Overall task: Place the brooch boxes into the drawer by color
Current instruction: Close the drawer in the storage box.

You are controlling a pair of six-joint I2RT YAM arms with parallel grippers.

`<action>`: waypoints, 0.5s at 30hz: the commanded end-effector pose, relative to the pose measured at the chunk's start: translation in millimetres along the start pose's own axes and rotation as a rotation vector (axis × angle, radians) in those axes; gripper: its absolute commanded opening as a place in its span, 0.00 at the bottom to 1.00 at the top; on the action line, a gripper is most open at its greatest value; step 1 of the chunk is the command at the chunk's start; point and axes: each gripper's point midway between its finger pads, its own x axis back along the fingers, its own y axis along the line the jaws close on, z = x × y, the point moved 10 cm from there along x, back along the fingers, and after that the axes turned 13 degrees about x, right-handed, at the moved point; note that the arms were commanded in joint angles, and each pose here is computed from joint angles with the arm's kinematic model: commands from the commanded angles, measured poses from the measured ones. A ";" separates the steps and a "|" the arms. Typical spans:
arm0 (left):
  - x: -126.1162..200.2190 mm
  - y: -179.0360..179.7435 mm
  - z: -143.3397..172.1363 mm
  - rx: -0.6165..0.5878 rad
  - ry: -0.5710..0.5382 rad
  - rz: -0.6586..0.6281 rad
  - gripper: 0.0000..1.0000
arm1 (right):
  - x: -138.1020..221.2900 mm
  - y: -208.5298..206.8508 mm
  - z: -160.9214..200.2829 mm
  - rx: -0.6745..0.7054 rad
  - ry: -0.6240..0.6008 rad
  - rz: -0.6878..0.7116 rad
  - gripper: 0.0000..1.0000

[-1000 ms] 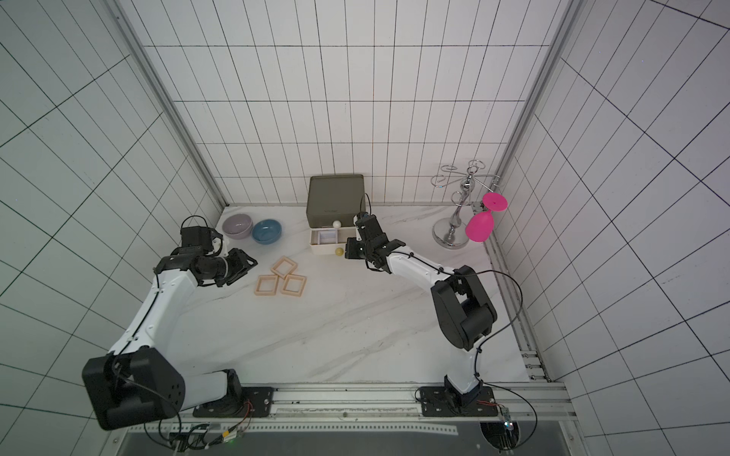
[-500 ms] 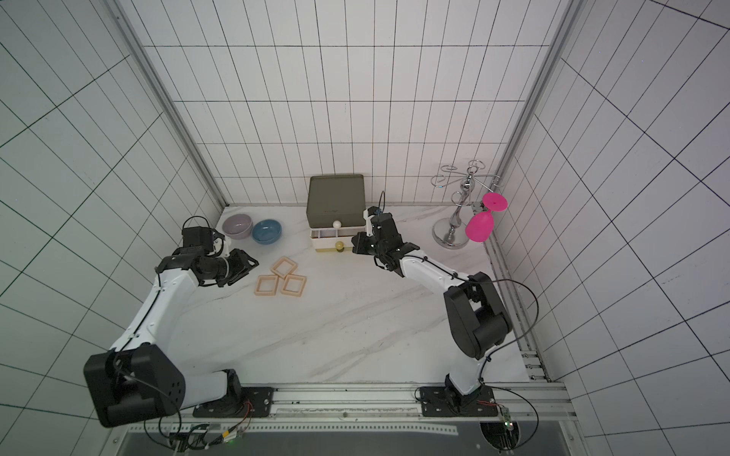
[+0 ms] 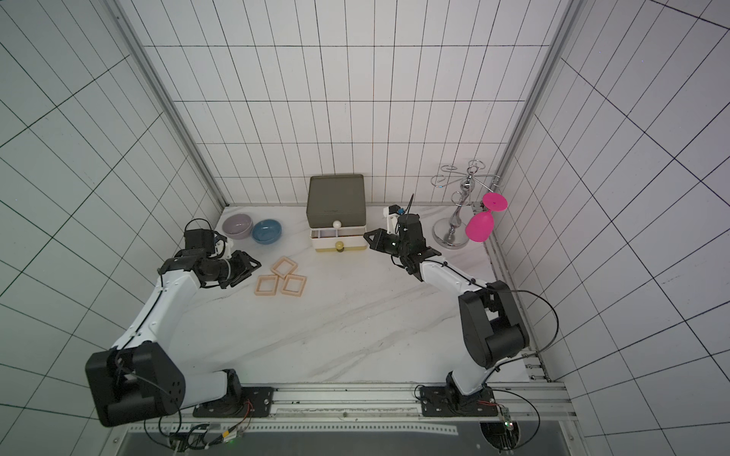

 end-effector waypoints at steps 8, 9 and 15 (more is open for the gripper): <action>-6.4 2.4 -3.3 -0.008 -0.003 0.007 0.48 | -37.9 -26.9 -8.6 -0.045 -0.041 0.002 0.00; -6.9 2.9 -3.5 -0.009 -0.003 0.001 0.48 | -41.9 -28.3 -10.0 -0.043 -0.040 0.000 0.00; -8.6 3.2 -5.0 -0.011 0.000 -0.007 0.48 | -53.9 -35.6 -21.9 -0.058 -0.070 -0.012 0.00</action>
